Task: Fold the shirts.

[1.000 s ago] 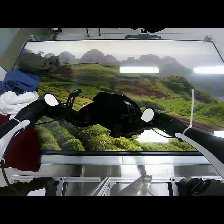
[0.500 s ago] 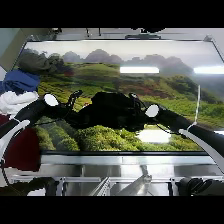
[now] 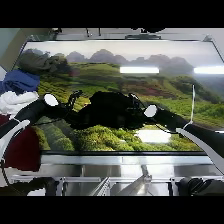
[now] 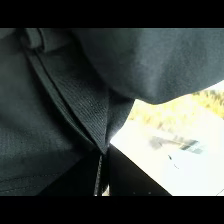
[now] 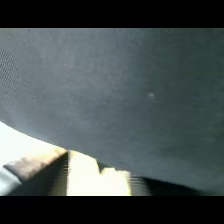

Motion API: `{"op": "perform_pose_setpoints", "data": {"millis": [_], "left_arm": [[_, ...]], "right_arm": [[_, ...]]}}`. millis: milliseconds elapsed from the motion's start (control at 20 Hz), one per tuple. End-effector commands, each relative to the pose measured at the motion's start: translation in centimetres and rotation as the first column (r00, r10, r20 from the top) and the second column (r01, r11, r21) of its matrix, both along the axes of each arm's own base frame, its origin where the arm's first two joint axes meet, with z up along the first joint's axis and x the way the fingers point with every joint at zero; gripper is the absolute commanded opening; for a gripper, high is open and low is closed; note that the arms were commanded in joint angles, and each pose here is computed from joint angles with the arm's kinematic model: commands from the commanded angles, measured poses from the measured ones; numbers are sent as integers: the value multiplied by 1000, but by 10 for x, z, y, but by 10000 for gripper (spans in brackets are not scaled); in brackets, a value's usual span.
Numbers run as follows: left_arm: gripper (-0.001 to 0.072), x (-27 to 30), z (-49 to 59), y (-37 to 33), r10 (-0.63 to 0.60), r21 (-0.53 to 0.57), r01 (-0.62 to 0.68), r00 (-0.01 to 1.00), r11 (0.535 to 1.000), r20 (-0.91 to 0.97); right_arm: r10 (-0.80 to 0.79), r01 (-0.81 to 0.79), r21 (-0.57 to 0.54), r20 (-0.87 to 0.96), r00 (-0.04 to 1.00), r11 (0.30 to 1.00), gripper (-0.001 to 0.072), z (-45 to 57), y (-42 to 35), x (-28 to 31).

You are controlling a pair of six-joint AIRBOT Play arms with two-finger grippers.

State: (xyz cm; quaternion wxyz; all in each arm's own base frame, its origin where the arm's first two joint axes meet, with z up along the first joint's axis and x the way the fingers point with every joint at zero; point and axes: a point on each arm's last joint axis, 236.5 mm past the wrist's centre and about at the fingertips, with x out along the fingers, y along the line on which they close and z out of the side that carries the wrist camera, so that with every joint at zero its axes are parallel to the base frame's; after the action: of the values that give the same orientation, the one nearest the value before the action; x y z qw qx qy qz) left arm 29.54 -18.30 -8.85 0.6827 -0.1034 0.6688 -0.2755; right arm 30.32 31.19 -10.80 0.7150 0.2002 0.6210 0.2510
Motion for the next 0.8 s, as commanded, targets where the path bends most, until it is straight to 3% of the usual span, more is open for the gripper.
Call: {"op": "perform_pose_setpoints", "data": {"millis": [0, 250, 400, 500, 600, 750], "left_arm": [[24, 0, 1, 0, 1, -2, -1, 1000, 1000, -1], [24, -2, 8, -1, -7, -9, 7, 1000, 1000, 4], [24, 9, 55, 1, -2, -41, 7, 993, 999, 119], [24, 22, 129, -2, 17, -136, 18, 967, 991, 254], [24, 34, 229, 2, 91, -256, 31, 886, 966, 454], [25, 25, 386, 32, 254, -360, 36, 643, 932, 723]], "right_arm": [[22, -22, -5, -9, 1000, 1000, 22, -3, 2, -6], [37, -37, 23, 19, 999, 999, 22, 20, 4, -7], [18, -34, 99, 159, 987, 994, 21, 89, -3, 9], [-41, -15, 180, 304, 952, 984, 22, 171, -26, 24], [-162, 21, 260, 537, 828, 965, 22, 280, -71, 38], [-365, 124, 355, 770, 522, 927, 22, 422, -158, 17]]}}
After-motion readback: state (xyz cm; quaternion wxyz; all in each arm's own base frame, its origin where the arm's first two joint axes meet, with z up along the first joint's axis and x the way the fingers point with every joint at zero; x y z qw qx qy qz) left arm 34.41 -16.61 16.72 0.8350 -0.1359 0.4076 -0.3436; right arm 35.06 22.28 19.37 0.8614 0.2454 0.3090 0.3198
